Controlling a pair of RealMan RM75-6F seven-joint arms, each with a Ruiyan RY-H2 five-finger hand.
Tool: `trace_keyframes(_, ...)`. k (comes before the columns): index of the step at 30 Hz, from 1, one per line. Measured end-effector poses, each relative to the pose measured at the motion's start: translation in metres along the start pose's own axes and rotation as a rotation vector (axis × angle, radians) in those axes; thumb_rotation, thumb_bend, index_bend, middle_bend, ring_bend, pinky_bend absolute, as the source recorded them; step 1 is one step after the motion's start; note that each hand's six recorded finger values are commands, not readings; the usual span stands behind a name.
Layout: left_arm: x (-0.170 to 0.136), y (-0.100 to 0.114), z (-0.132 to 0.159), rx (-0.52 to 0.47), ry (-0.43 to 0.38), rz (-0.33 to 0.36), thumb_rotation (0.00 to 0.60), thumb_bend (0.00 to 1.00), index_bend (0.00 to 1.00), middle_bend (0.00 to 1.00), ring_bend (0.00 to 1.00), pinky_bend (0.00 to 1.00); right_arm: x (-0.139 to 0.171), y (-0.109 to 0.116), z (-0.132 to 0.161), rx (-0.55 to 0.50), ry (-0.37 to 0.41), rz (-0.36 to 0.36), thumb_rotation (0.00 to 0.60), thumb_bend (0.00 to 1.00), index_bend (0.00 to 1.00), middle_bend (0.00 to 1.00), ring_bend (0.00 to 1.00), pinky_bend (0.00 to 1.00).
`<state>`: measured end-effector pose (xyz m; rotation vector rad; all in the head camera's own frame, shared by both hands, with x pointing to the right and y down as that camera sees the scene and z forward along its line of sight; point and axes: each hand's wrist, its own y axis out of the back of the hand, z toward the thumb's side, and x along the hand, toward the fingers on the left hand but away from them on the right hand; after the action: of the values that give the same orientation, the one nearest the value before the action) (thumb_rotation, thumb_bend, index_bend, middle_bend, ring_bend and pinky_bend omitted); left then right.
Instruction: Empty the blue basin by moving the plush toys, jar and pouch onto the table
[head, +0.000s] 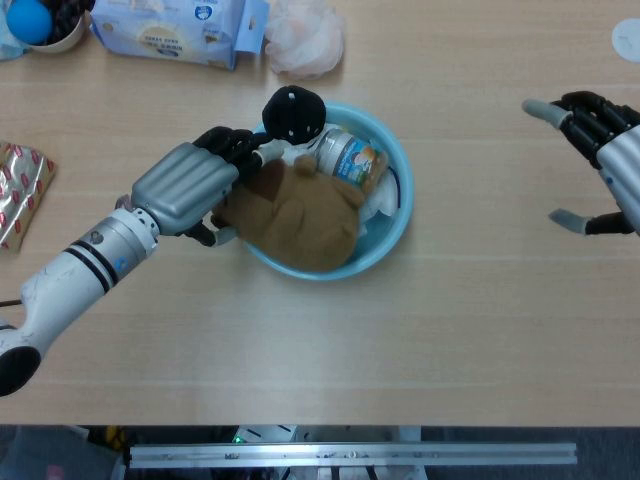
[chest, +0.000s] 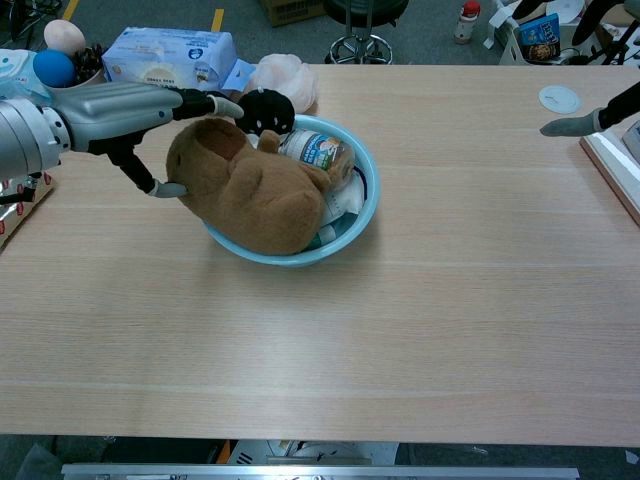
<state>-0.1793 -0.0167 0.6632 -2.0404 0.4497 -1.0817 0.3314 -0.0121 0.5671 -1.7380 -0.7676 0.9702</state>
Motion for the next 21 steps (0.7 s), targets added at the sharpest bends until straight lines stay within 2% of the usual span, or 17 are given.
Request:
trace_keyframes(5, 0.013, -0.004, 0.005, 0.003, -0.013, -0.015, 0.600, 0.26, 0.00, 0.00, 0.00, 0.20, 0.002, -0.002, -0.005, -0.004, -0.014, 0.006, 0.600, 0.05, 0.15, 0.26, 0.17, 0.37)
trace_keyframes(8, 0.019, -0.007, 0.006, 0.006, -0.016, -0.035, 0.600, 0.26, 0.00, 0.00, 0.00, 0.30, 0.003, -0.002, -0.008, -0.004, -0.023, 0.004, 0.600, 0.05, 0.15, 0.26, 0.17, 0.37)
trace_keyframes(10, 0.022, -0.009, 0.005, 0.007, -0.016, -0.040, 0.600, 0.26, 0.03, 0.00, 0.06, 0.40, 0.004, -0.001, -0.011, -0.005, -0.032, 0.003, 0.600, 0.05, 0.15, 0.26, 0.17, 0.37)
trace_keyframes(11, 0.024, -0.010, 0.005, 0.004, -0.017, -0.041, 0.600, 0.26, 0.06, 0.01, 0.09, 0.43, 0.004, -0.001, -0.012, -0.005, -0.034, 0.003, 0.600, 0.05, 0.15, 0.26, 0.17, 0.37)
trace_keyframes(13, 0.027, -0.011, 0.006, -0.007, -0.021, -0.038, 0.600, 0.26, 0.22, 0.07, 0.20, 0.53, 0.005, -0.001, -0.014, -0.007, -0.039, 0.002, 0.600, 0.05, 0.15, 0.26, 0.17, 0.37)
trace_keyframes(14, 0.029, -0.011, 0.007, -0.014, -0.025, -0.033, 0.600, 0.26, 0.27, 0.10, 0.24, 0.56, 0.005, -0.001, -0.015, -0.009, -0.041, 0.003, 0.600, 0.05, 0.15, 0.26, 0.17, 0.37)
trace_keyframes(18, 0.033, -0.010, 0.010, -0.045, -0.036, -0.020, 0.600, 0.28, 0.48, 0.32, 0.44, 0.73, 0.005, -0.003, -0.017, -0.015, -0.046, 0.009, 0.600, 0.05, 0.15, 0.26, 0.17, 0.37)
trace_keyframes(21, 0.034, -0.009, 0.011, -0.070, -0.041, -0.014, 0.600, 0.31, 0.56, 0.40, 0.52, 0.82, 0.005, -0.004, -0.019, -0.020, -0.051, 0.009, 0.600, 0.05, 0.15, 0.26, 0.17, 0.37)
